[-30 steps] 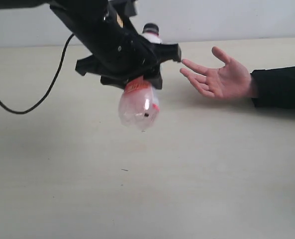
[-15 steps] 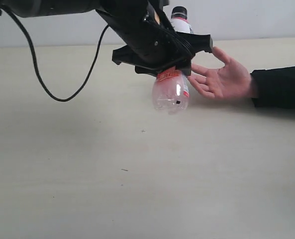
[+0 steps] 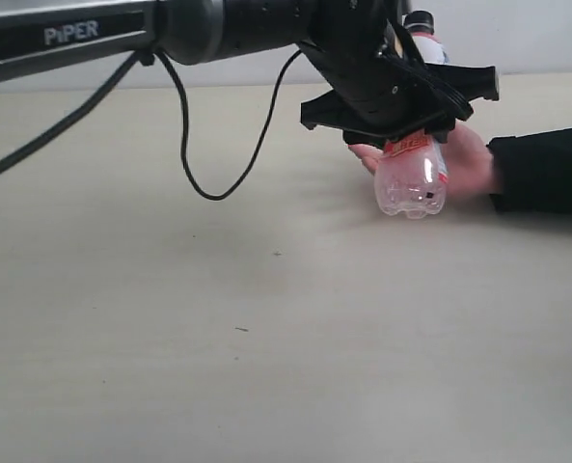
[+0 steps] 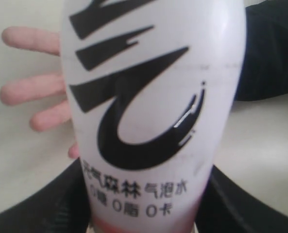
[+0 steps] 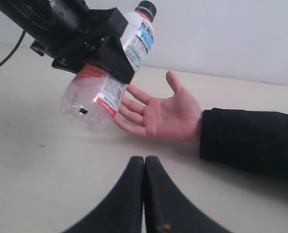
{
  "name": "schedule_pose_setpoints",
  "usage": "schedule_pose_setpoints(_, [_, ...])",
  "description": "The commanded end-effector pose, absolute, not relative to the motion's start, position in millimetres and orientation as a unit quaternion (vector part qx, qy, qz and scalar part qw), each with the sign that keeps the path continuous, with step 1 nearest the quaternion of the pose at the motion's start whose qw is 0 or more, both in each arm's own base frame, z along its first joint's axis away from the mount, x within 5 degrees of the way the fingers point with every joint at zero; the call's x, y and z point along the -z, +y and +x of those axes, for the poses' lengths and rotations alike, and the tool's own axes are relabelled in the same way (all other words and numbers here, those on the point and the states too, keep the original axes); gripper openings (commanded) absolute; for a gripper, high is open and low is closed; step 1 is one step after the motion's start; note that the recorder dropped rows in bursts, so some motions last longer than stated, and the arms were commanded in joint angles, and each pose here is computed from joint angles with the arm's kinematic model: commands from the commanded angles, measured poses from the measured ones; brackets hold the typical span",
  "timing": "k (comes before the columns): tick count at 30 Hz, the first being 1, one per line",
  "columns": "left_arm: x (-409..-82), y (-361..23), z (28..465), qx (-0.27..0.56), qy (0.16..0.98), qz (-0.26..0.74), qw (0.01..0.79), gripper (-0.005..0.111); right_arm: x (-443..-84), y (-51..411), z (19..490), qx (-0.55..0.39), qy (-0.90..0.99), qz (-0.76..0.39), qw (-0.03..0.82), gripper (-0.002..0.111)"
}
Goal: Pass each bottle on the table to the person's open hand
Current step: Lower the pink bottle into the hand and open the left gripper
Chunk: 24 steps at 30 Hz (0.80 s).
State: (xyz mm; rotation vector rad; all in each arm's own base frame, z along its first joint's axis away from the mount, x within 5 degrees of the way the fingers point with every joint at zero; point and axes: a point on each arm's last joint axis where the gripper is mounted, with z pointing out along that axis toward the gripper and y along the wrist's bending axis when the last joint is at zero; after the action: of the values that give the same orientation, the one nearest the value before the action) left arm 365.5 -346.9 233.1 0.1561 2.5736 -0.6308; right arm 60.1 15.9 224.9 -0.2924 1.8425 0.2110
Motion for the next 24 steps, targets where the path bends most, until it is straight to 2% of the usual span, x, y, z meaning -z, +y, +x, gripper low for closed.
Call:
schedule_pose_setpoints(1, [-216, -367, 373, 0.245, 0.936, 0.051, 0.247, 0.0, -224, 16, 60, -0.088, 0.79, -0.128, 0.592, 0.0])
schedule_pose_setpoints(14, [-179, -385, 391, 0.27, 0.934, -0.02, 0.234, 0.0, -224, 16, 60, -0.088, 0.79, -0.128, 0.592, 0.0])
schedule_pose_setpoints(24, [-180, -403, 375, 0.289, 0.928, -0.031, 0.233, 0.0, -224, 16, 60, -0.088, 0.79, -0.128, 0.592, 0.0])
